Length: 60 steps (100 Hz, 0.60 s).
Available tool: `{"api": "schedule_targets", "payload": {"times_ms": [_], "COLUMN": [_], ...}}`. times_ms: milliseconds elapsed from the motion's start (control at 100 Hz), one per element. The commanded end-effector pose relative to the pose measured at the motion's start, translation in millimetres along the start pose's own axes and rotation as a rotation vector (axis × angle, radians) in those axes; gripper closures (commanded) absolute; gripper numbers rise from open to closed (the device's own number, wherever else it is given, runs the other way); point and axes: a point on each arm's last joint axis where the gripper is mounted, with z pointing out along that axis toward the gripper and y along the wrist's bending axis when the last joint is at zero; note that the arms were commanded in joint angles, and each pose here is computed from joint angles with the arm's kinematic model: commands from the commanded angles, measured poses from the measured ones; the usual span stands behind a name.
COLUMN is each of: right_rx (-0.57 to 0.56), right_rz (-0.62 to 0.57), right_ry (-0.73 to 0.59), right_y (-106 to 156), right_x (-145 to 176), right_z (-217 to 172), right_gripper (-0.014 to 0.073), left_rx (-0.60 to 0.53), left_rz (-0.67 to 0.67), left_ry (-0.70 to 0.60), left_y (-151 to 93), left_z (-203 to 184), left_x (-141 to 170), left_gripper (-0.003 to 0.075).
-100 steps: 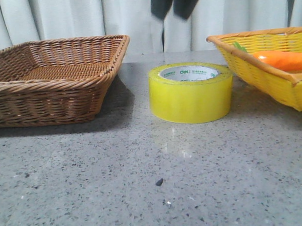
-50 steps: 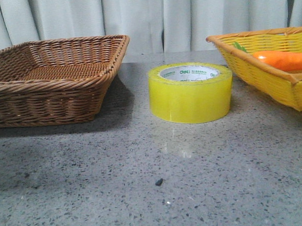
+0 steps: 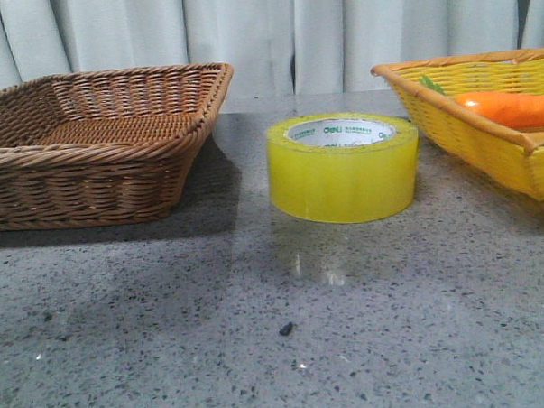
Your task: Transfer tape with both arms
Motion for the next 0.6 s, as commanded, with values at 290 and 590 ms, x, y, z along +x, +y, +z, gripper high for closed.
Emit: {"api": "schedule_targets", "payload": {"times_ms": [290, 590], "right_rx": [0.016, 0.016], "right_rz": [0.018, 0.018], "right_ry": [-0.064, -0.056], "right_y": [-3, -3], "right_x": [29, 33], "right_z": [-17, -16], "right_gripper": [0.0667, 0.0667], "left_rx": [0.053, 0.053], "left_rz": [0.128, 0.151], "left_ry": [0.178, 0.295], "left_y": [-23, -24], "left_z": [65, 108], "left_x": [-23, 1], "left_gripper": [0.0282, 0.0282]}}
